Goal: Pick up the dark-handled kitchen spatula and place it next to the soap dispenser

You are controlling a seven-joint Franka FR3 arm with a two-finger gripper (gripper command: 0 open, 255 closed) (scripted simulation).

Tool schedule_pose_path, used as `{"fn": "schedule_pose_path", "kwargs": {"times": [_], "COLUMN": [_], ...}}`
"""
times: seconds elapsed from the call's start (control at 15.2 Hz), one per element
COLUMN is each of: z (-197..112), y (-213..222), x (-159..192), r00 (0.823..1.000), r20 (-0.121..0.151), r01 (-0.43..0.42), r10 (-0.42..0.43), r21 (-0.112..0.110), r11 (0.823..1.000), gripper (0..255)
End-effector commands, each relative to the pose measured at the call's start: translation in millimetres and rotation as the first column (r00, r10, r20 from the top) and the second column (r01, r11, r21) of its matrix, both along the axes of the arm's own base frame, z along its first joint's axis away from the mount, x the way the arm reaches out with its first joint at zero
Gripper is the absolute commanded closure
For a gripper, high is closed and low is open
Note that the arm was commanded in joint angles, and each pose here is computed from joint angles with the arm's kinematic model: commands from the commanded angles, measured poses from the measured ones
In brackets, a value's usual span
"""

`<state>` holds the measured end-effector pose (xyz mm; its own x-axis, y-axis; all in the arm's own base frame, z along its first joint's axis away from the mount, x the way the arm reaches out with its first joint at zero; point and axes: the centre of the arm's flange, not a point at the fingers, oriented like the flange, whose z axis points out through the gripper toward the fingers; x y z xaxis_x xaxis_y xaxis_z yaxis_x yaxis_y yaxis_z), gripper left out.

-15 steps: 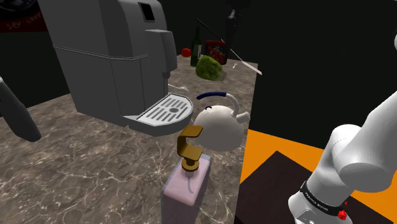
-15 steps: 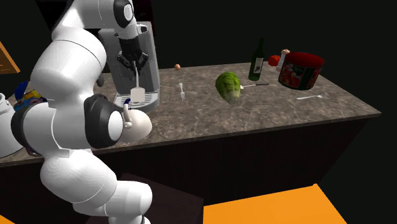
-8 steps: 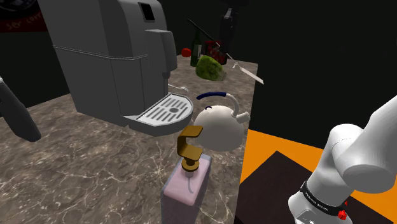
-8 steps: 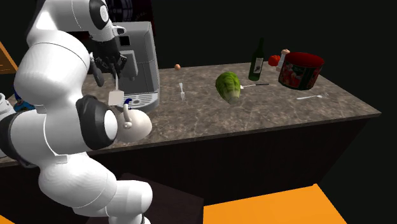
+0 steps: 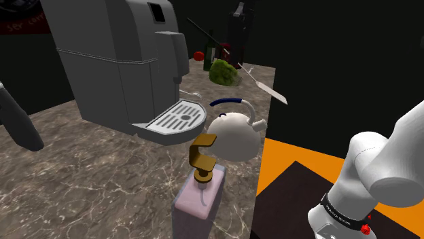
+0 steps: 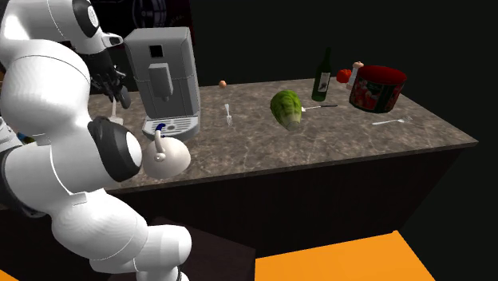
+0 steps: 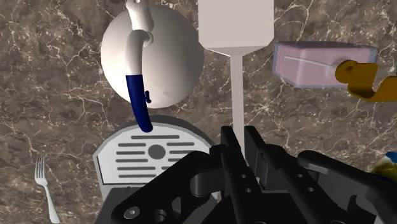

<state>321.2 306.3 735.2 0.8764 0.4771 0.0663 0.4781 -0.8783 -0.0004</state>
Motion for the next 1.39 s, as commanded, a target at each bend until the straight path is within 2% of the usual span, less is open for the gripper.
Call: {"fn": "schedule_pose_path", "kwargs": {"times": [0.0, 1.32], "z": [-7.3, -112.9], "y": [11.7, 11.7], "x": [-5.2, -5.2], "r00": [1.0, 1.0], "r20": [0.0, 0.0], "r01": [0.001, 0.001], "r10": [-0.001, -0.001], "r21": [0.0, 0.0], "r11": [1.0, 1.0], "gripper": [255, 255]}}
